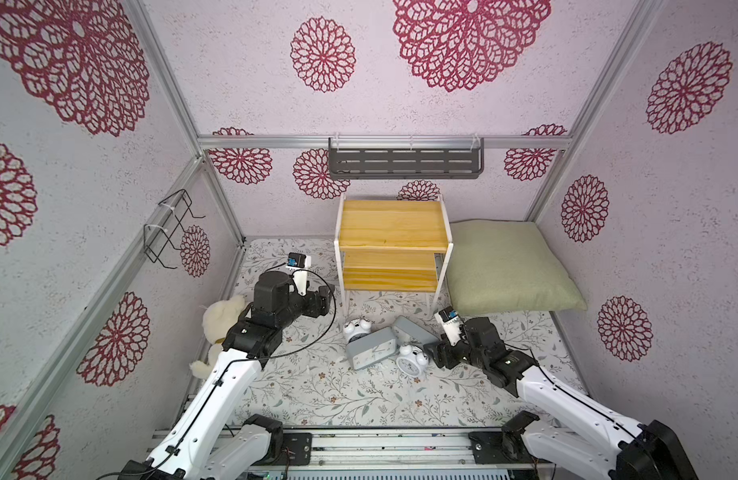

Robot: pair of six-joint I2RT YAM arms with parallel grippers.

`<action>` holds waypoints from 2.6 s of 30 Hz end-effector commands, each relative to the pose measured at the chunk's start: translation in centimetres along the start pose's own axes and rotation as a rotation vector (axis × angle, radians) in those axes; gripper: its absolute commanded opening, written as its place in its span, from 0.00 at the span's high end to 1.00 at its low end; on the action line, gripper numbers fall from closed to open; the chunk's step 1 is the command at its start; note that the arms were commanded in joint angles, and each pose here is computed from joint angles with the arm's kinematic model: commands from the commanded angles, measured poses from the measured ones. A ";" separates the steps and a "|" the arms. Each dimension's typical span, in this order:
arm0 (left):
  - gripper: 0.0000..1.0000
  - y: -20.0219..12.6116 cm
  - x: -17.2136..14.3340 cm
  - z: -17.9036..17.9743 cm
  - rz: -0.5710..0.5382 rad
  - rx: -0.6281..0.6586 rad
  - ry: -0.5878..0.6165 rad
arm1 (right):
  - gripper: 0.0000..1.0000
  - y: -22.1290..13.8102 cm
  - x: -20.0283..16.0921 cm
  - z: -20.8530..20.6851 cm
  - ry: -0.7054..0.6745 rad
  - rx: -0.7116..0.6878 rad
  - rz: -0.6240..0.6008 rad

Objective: Place the alarm clocks on the shelf by style
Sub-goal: Pick up the alarm from the center of the board.

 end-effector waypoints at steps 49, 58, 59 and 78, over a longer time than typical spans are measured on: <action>0.09 -0.6 3.0 -5.4 -0.002 -0.631 0.368 | 0.89 -11.3 13.0 5.4 -0.296 0.313 -0.379; 0.08 0.0 2.3 -6.0 0.046 -0.795 0.527 | 0.90 -11.9 13.7 6.1 -0.362 0.381 -0.383; 0.08 0.1 2.3 -6.1 0.054 -0.808 0.539 | 0.90 -11.9 13.8 6.1 -0.369 0.386 -0.384; 0.09 1.6 2.0 -7.3 0.183 -1.009 0.528 | 0.90 -11.8 15.3 6.9 -0.483 0.466 -0.404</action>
Point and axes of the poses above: each gripper's point midway between its finger pads, its own y axis out along the fingers, its own z axis along the line the jaws close on, x = y × z, the point moved 9 cm from there along -y, back along the fingers, and after that the axes turned 2 degrees about -y, right-handed, at the moved point
